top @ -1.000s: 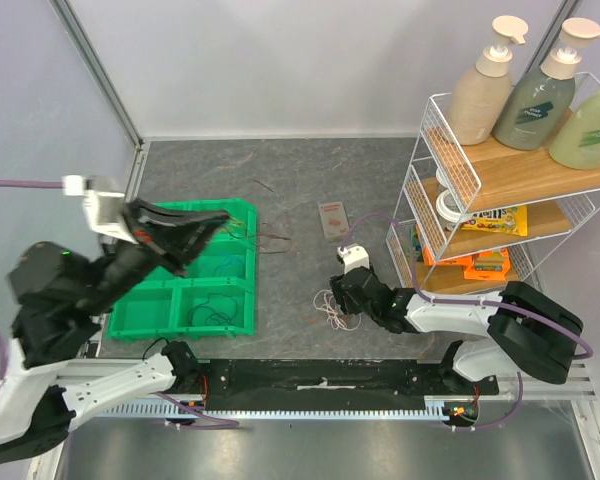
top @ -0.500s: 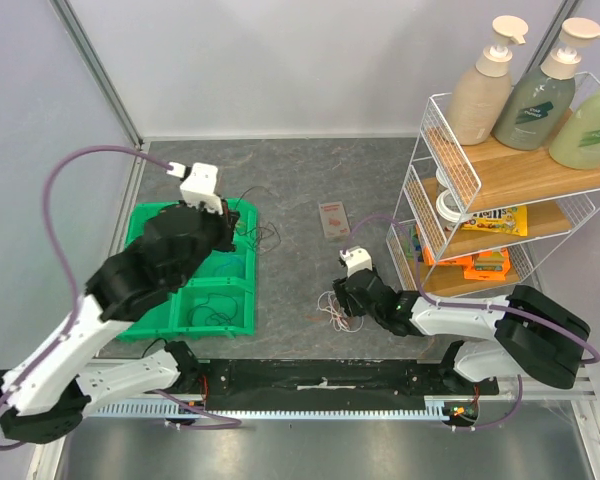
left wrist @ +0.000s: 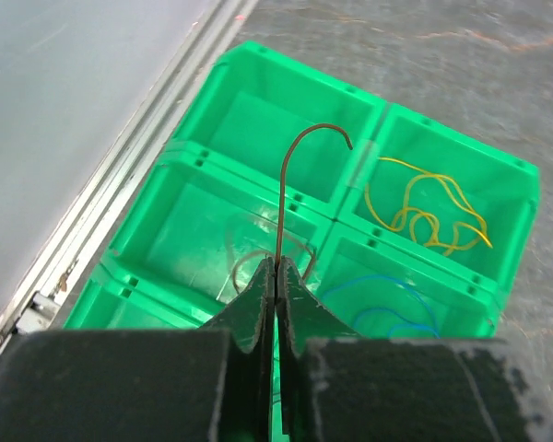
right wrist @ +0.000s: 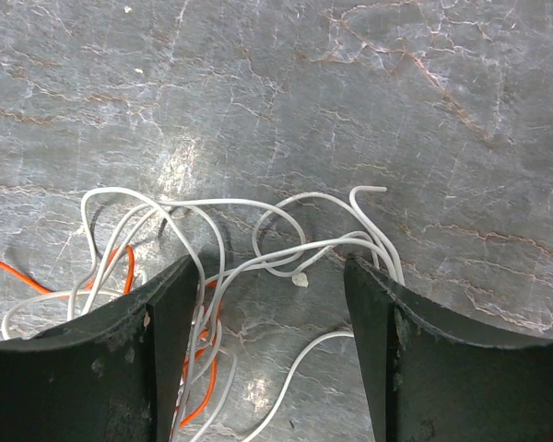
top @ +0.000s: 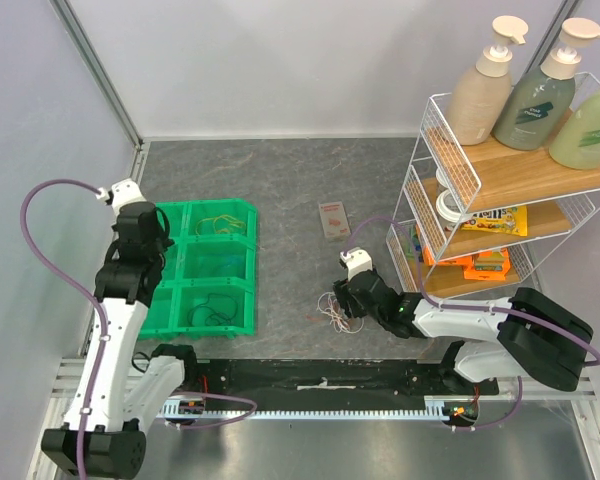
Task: Untangle the cables
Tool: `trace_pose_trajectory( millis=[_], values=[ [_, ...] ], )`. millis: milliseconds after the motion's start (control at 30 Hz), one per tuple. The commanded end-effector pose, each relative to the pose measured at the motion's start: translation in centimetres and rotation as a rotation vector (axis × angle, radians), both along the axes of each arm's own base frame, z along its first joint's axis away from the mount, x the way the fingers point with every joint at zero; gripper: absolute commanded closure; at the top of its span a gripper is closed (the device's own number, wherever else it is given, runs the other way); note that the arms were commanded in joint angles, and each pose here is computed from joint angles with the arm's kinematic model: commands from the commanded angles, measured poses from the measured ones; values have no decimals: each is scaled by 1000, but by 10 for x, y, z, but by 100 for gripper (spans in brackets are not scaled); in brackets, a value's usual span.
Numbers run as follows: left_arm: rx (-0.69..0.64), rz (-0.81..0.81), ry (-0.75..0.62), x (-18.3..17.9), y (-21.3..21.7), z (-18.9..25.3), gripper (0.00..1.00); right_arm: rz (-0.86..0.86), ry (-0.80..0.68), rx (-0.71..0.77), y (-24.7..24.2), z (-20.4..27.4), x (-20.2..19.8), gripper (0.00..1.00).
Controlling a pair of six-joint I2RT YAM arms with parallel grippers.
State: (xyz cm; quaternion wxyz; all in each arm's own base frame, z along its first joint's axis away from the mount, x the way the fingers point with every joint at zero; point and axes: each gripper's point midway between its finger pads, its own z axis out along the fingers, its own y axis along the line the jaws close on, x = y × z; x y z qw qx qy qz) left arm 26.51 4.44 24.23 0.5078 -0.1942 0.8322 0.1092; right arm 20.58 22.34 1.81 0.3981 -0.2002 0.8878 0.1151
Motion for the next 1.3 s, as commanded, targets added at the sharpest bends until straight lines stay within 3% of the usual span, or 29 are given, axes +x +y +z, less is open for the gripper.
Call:
trace_pose_trajectory(
  millis=[0, 233, 267, 300, 367, 400, 533, 700, 767, 800, 933, 1100, 1200, 1267],
  values=[
    [-56, 155, -61, 7, 23, -11, 98, 22, -13, 20, 6, 4, 1, 28],
    [-116, 281, -73, 1, 42, -28, 98, 19, -17, 25, 6, 5, 2, 28],
    [-114, 294, -70, -1, 44, -30, 94, 19, -17, 25, 6, 5, 2, 28],
    [-118, 299, -72, -1, 45, -29, 78, 22, -16, 26, 6, 5, 1, 28],
    [-135, 306, -78, -4, 44, -27, 19, 27, -16, 27, 7, 5, 1, 27],
    [-158, 308, -84, -5, 41, -26, 6, 29, -14, 30, 7, 6, 0, 28],
    [-338, 146, -138, 1, 1, -19, 5, 25, -17, 36, 7, 8, 0, 28],
    [-795, -507, -113, 6, -134, -27, 34, 39, -16, 53, 9, 12, -1, 28],
    [-972, -731, -24, -13, -186, -39, 38, 61, -14, 74, 13, 17, -4, 28],
    [-999, -783, 42, -23, -203, -55, 38, 81, -14, 92, 17, 21, -6, 30],
    [-840, -969, 232, -66, -270, -99, 38, 186, -22, 164, 33, 36, -15, 42],
    [-748, -1072, 403, -100, -306, -146, 45, 291, -7, 236, 52, 52, -25, 70],
    [-730, -1122, 415, -106, -319, -155, 48, 350, 11, 277, 64, 63, -32, 87],
    [-741, -1145, 422, -107, -328, -157, 46, 349, 7, 289, 65, 69, -33, 91]
  ],
)
